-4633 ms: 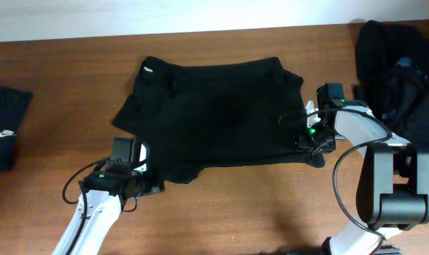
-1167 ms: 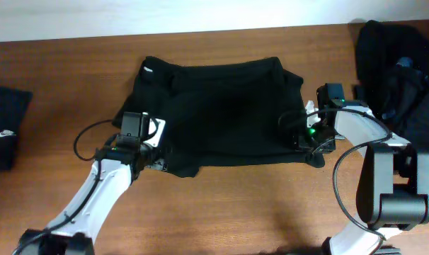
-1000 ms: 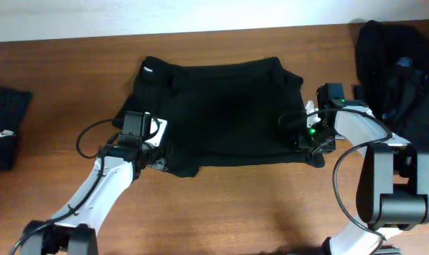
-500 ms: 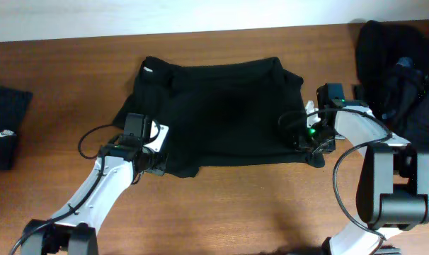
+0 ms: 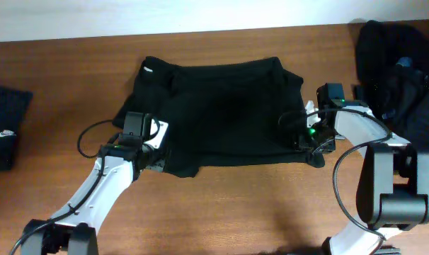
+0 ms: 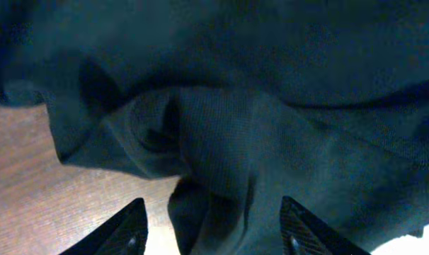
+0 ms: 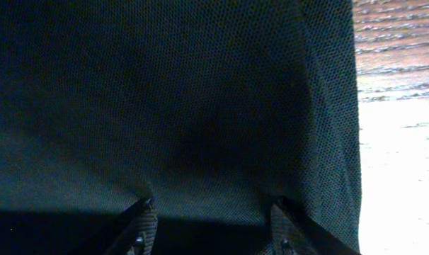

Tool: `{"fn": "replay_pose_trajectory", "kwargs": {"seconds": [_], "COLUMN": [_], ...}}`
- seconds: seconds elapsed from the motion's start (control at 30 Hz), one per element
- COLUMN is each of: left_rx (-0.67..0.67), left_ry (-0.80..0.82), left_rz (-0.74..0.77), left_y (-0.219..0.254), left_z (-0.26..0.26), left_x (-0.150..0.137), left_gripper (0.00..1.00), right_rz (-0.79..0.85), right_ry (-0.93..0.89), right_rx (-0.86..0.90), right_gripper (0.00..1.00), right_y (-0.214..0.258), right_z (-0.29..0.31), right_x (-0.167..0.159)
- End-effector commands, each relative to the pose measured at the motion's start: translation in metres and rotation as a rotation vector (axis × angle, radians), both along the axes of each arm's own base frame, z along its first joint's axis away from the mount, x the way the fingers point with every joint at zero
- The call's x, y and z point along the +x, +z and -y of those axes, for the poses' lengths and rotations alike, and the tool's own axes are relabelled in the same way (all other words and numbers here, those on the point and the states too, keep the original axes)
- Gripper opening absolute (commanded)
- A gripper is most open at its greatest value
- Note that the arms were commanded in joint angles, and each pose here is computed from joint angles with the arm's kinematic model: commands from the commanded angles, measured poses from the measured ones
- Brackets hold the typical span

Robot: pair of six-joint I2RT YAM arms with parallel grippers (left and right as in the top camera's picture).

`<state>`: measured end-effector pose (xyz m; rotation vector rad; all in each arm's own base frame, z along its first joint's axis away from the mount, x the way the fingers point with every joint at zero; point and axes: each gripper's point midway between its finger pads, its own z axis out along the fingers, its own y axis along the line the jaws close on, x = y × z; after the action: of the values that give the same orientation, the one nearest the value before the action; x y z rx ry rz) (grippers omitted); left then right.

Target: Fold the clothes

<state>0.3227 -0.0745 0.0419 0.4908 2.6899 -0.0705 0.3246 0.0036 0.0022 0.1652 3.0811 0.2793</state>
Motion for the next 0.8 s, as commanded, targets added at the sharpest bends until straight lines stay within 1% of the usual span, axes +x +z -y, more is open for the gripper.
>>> {"fn": "replay_pose_trajectory", "kwargs": {"seconds": [0.0, 0.07, 0.27, 0.5, 0.63, 0.77], "left_rx": [0.025, 0.026, 0.029, 0.029, 0.027, 0.018], "left_ry": [-0.029, -0.029, -0.03, -0.031, -0.021, 0.029], "left_rz": [-0.007, -0.013, -0.031, -0.058, -0.084, -0.128], "left_y": [-0.008, -0.01, -0.015, -0.018, -0.018, -0.01], "left_z": [-0.002, -0.002, -0.002, -0.002, -0.003, -0.004], "left_x": [-0.001, -0.002, -0.003, -0.009, -0.014, -0.02], "left_gripper": [0.57, 0.53, 0.51, 0.3, 0.13, 0.08], "right_rz": [-0.009, -0.009, -0.009, -0.008, -0.009, -0.007], "right_ry": [-0.005, -0.005, -0.005, -0.005, -0.005, -0.005], "right_rx": [0.01, 0.01, 0.01, 0.01, 0.01, 0.01], "right_gripper": [0.57, 0.57, 0.58, 0.58, 0.58, 0.58], "right_y": [-0.004, -0.004, -0.004, -0.004, -0.004, -0.004], "right_z": [0.001, 0.001, 0.001, 0.001, 0.001, 0.001], "right_x": [-0.002, -0.002, -0.002, -0.002, -0.002, -0.002]}}
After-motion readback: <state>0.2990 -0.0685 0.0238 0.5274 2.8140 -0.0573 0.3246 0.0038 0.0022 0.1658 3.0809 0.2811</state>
